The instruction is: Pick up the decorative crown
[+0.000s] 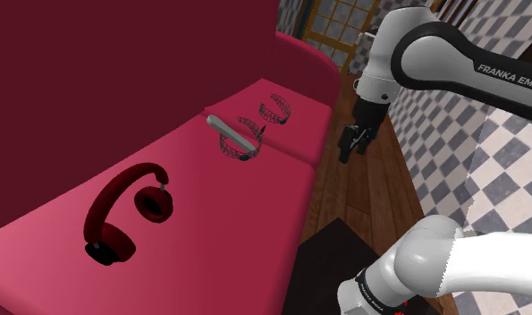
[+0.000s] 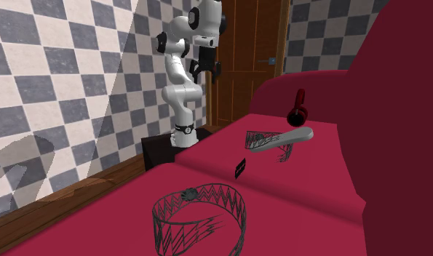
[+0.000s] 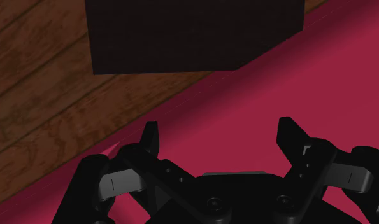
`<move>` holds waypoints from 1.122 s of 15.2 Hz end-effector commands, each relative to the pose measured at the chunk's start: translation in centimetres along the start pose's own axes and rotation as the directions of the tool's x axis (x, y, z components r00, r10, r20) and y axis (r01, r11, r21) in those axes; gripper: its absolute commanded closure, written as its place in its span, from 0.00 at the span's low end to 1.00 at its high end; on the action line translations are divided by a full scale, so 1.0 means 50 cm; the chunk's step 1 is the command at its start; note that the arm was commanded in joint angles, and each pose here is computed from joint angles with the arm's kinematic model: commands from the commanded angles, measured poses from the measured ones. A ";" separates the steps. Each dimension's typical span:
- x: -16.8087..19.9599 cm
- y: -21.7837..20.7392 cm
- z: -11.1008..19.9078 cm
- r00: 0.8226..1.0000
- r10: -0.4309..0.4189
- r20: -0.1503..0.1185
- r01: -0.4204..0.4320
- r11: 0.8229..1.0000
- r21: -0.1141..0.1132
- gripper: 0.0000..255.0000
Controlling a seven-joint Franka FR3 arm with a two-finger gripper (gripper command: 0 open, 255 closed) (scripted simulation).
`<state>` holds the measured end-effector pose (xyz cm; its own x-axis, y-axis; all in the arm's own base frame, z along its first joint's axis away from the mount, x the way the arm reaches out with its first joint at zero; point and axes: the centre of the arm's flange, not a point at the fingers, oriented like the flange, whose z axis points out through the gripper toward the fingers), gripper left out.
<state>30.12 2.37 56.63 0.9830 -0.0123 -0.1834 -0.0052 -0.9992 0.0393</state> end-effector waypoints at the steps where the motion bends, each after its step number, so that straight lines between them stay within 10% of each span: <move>1: 0.000 0.000 0.000 1.000 0.000 0.000 0.000 1.000 0.000 0.00; 17: 0.399 -0.050 0.056 0.987 0.150 -0.064 -0.152 0.988 -0.040 0.00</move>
<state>47.87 4.64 50.45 0.9818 -0.1494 -0.1176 -0.1377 -0.9852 0.1020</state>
